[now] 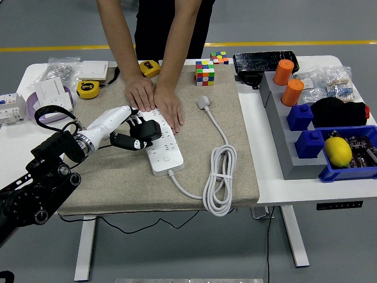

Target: Pick up the plug,place it near the board,insert it into the board,press the button

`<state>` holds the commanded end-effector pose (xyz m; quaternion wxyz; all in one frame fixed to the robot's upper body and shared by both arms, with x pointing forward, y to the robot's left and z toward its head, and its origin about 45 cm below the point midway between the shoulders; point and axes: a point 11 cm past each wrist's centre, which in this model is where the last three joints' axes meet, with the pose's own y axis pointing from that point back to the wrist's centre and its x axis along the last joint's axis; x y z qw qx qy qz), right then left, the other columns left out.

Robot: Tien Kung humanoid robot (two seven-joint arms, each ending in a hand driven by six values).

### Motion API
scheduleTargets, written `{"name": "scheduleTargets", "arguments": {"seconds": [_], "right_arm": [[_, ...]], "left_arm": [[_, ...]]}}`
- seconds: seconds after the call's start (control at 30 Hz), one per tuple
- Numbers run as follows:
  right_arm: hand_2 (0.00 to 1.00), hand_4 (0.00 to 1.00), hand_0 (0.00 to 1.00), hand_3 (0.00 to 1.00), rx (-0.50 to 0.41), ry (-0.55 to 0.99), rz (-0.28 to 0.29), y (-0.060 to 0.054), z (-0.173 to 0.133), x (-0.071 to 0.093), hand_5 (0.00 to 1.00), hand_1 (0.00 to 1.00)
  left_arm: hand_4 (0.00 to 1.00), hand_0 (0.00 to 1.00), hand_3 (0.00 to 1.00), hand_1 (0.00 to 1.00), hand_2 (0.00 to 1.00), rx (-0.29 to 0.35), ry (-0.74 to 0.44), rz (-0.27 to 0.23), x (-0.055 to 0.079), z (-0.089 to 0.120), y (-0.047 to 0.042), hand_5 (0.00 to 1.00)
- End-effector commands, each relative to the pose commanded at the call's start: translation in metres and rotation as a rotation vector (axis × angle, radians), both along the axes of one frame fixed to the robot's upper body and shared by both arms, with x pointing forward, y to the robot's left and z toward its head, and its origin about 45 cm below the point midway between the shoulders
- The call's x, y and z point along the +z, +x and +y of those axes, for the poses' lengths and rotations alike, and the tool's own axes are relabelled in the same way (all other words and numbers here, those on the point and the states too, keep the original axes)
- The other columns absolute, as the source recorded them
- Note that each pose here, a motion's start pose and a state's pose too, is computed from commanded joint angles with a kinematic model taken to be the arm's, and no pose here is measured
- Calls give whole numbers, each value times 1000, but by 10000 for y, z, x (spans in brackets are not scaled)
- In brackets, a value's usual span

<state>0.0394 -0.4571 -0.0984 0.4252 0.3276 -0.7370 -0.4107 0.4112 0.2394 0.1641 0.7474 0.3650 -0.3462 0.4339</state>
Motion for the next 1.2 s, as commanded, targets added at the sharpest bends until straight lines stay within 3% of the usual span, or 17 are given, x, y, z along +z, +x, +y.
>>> {"name": "scheduleTargets", "arguments": {"seconds": [0.43, 1.2], "right_arm": [[852, 998, 956, 839, 4, -4, 7, -19, -19, 6, 996, 924], [852, 998, 956, 839, -1, -6, 5, -18, -23, 7, 995, 924]], "left_arm": [[570, 624, 386, 482, 423, 34, 65, 49, -229, 125, 67, 224], [572, 630, 390, 503, 434, 47, 102, 45, -238, 216, 93, 227]]}}
